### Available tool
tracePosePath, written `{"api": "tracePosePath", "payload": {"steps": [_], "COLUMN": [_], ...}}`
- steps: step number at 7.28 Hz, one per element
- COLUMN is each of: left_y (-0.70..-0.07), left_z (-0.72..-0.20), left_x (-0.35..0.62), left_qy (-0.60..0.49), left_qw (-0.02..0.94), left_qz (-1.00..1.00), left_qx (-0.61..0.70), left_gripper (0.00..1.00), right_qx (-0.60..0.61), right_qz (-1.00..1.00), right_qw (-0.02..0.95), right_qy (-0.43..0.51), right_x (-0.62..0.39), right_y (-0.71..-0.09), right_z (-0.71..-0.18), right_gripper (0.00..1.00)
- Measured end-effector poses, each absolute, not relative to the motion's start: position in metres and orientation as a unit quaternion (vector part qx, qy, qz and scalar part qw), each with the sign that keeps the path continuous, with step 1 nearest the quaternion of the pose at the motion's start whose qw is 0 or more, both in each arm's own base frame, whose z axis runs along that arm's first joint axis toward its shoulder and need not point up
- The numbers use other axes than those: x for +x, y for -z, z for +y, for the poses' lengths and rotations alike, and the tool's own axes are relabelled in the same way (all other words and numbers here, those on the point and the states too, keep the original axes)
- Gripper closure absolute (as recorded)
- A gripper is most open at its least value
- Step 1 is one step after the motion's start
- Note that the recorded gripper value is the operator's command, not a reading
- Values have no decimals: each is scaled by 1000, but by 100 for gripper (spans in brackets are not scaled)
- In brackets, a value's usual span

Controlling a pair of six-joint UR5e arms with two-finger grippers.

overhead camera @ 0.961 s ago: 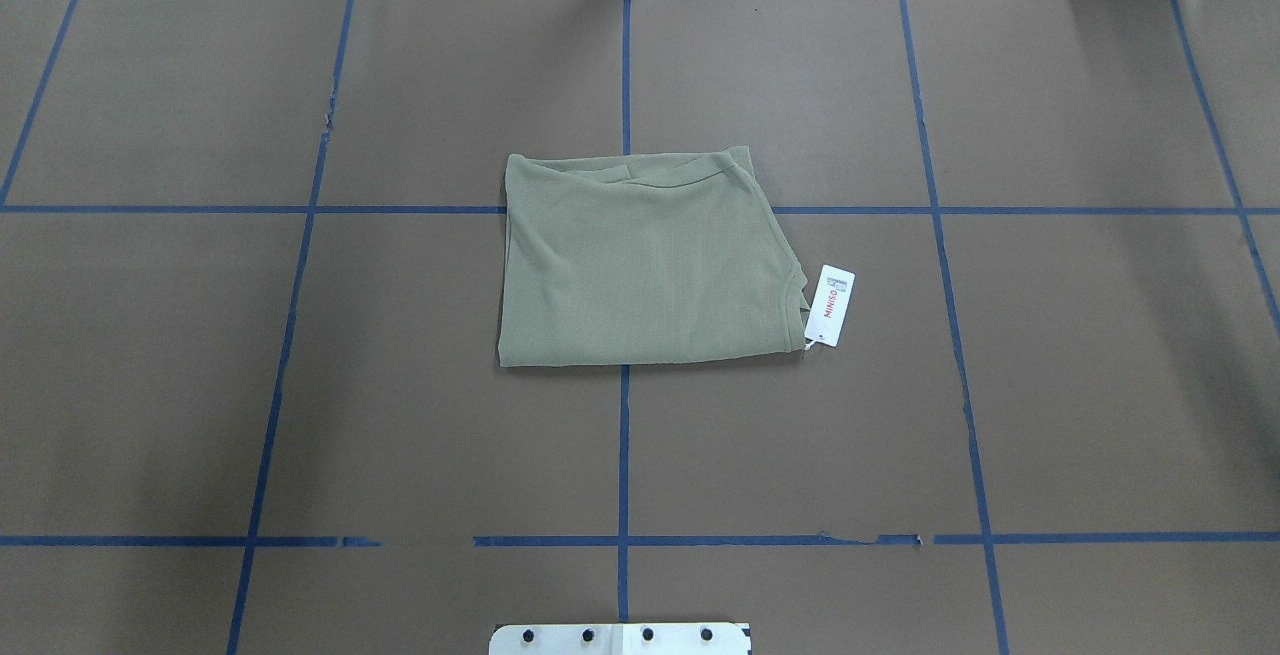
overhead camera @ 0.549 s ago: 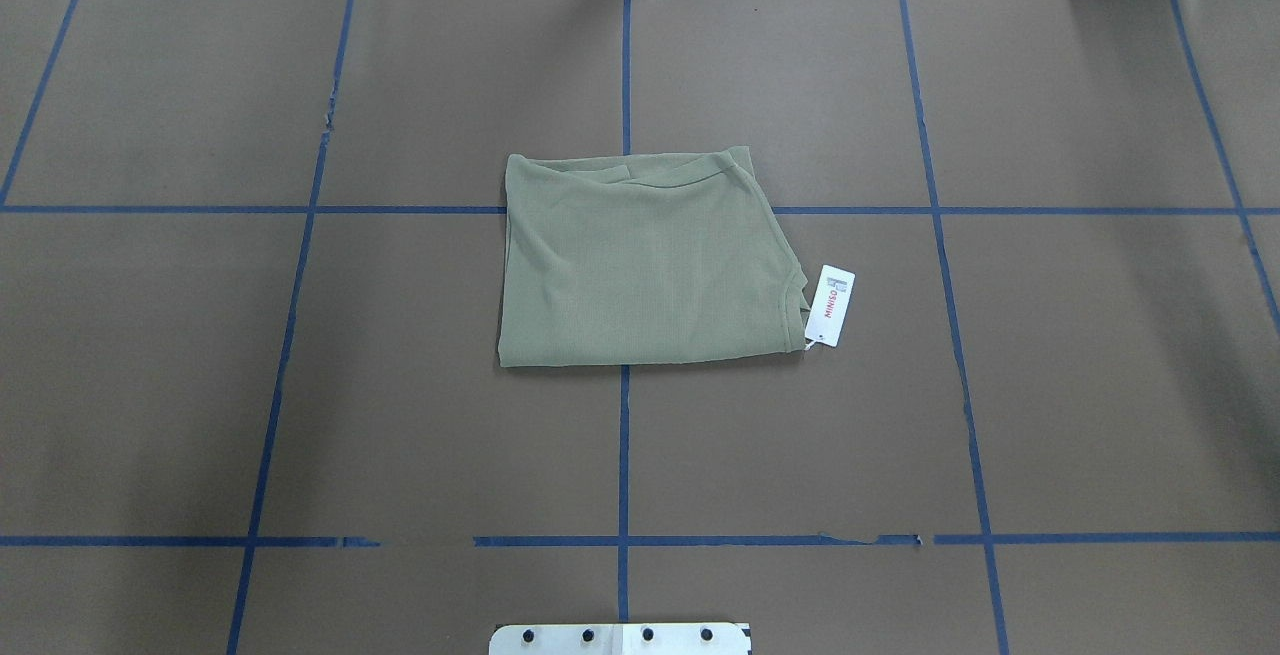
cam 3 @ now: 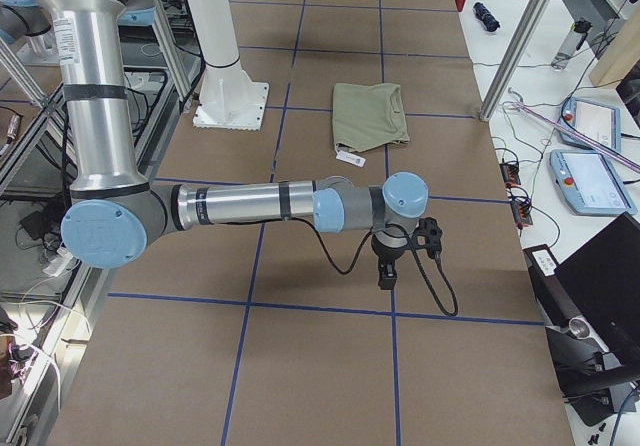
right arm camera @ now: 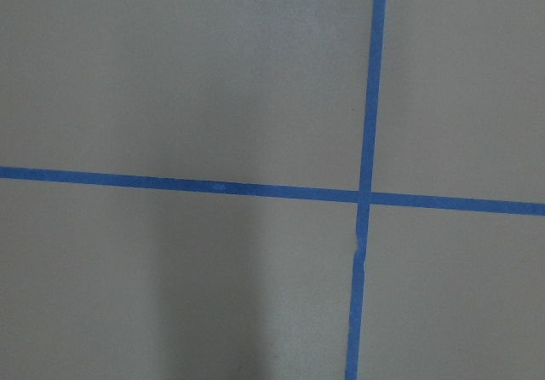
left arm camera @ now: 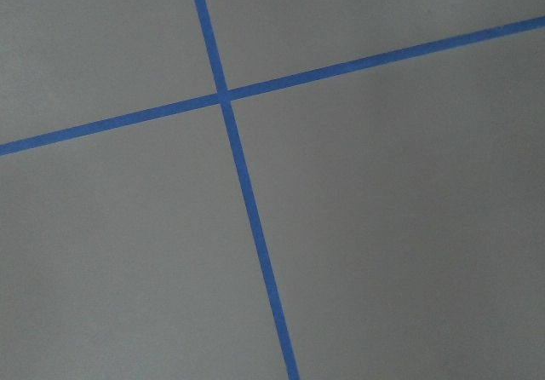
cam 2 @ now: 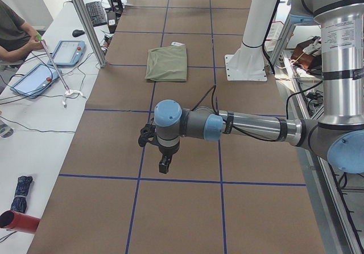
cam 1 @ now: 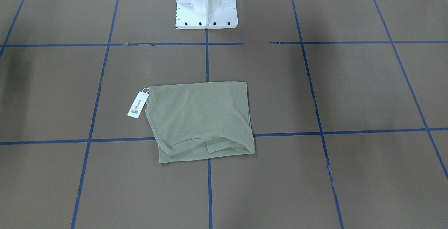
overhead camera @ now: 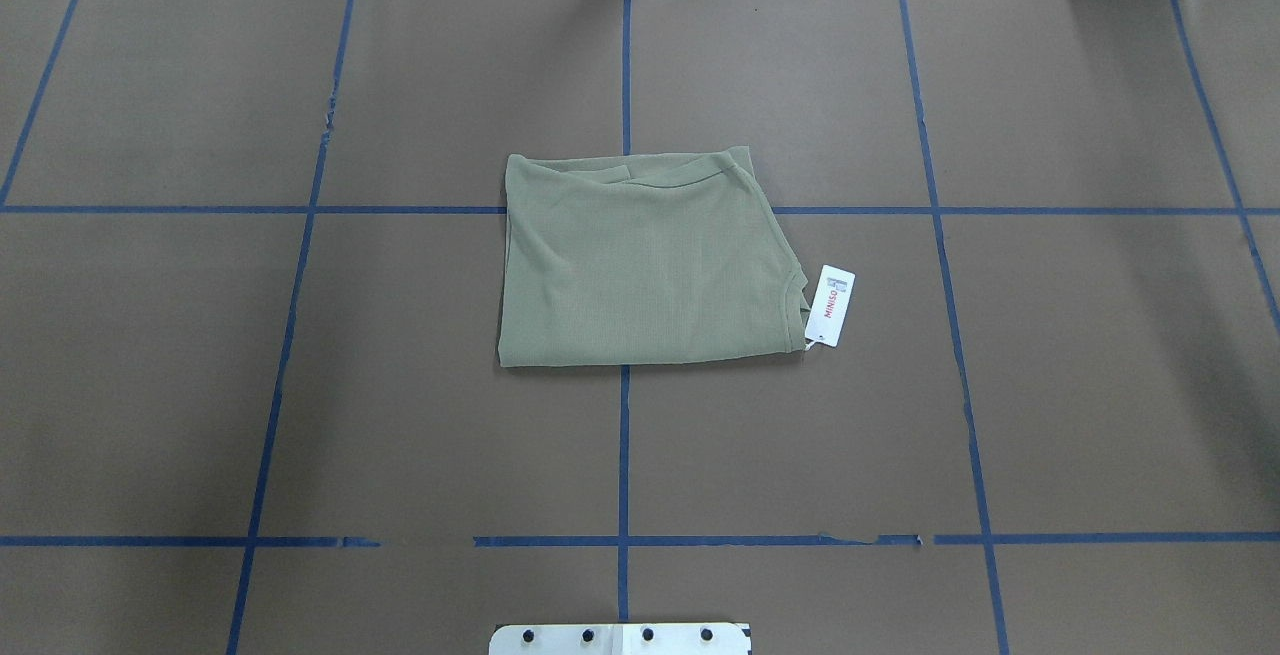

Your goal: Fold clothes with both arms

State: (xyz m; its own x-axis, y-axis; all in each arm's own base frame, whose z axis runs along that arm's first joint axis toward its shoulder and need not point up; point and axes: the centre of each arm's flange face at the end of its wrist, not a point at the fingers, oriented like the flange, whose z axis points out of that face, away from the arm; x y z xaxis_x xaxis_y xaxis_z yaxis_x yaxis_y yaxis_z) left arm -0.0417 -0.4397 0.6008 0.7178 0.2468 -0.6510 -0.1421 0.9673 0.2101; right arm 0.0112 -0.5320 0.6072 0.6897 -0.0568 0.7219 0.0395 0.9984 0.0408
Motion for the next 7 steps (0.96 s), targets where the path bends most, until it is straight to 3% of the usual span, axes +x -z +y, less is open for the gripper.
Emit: {"api": "tracePosePath", "payload": {"steps": [7], "left_y": [-588], "left_z": [-450], "left_x": [-37], "left_qy": [-111], "left_qw": [912], "left_qz": [385], "left_qx": [84], "left_gripper": [0], "right_qx": [24], "right_qz": [-396], "right_qw": [917], "right_qy": [38], "right_x": [8], "right_y": [-591], "right_z": [-498], "right_gripper": [0]}}
